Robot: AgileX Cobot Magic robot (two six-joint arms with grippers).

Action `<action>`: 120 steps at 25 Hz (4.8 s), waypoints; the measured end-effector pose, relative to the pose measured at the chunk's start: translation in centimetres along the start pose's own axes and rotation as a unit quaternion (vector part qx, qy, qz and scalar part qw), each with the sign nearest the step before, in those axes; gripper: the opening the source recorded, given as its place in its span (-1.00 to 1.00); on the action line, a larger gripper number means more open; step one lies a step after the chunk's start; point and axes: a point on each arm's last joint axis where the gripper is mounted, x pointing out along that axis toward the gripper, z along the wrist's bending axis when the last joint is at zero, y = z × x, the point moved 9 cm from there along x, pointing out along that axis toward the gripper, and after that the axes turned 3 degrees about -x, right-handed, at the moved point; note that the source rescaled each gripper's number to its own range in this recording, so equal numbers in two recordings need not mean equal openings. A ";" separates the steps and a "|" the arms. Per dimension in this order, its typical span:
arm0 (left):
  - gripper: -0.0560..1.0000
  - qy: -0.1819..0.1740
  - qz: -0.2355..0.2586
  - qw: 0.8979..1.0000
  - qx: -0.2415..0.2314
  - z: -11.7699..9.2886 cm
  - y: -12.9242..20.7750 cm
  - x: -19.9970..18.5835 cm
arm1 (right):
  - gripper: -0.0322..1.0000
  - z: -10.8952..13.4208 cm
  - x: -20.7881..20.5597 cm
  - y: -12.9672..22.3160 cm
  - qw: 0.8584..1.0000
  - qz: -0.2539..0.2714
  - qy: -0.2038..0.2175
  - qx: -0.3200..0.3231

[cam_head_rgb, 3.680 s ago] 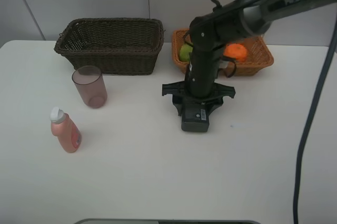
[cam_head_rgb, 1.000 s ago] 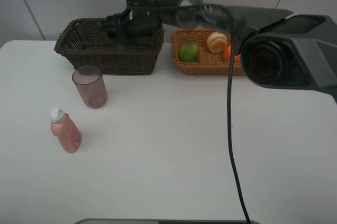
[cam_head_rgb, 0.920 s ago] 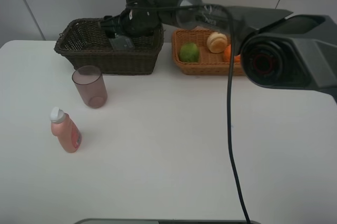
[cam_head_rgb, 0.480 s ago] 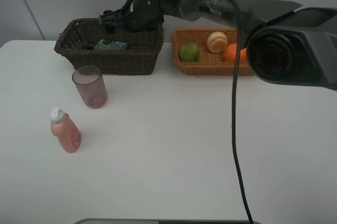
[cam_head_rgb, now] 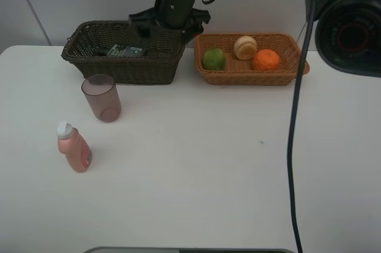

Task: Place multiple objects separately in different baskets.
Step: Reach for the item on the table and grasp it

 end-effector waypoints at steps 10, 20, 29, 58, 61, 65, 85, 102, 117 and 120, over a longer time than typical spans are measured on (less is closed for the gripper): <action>0.86 0.000 0.000 1.000 0.000 0.0 0.0 0.0 | 0.70 -5.8 -3.6 4.8 0.996 0.066 0.010 0.056; 0.86 0.000 0.000 1.000 0.000 0.0 0.0 0.0 | 0.70 -16.0 -11.4 15.4 0.980 0.060 0.053 0.180; 0.86 0.000 0.000 1.000 0.000 0.0 0.0 0.0 | 0.70 -17.0 -22.5 23.3 0.965 -0.091 0.092 0.229; 0.86 0.000 0.000 1.000 0.000 0.0 0.0 0.0 | 0.70 -10.4 -36.5 39.0 0.877 -0.418 0.149 0.184; 0.86 0.000 0.000 1.000 0.000 0.0 0.0 0.0 | 0.70 -10.6 -34.4 39.3 0.880 -0.412 0.149 0.182; 0.86 0.000 0.000 1.000 0.000 0.0 0.0 0.0 | 0.70 -10.8 -30.6 40.2 0.893 -0.385 0.144 0.185; 0.86 0.000 0.000 1.000 0.000 0.0 0.0 0.0 | 0.70 -10.7 -28.0 40.5 0.912 -0.359 0.158 0.121; 0.86 0.000 0.000 1.000 0.000 0.0 0.0 0.0 | 0.70 -11.7 -28.3 41.1 0.894 -0.351 0.212 0.179; 0.86 0.005 0.000 1.000 0.003 -0.1 0.0 0.0 | 0.70 -11.7 -28.3 41.1 0.894 -0.351 0.212 0.179; 0.86 0.005 0.000 1.000 0.003 -0.1 0.0 0.0 | 0.70 -11.7 -28.3 41.1 0.894 -0.351 0.212 0.179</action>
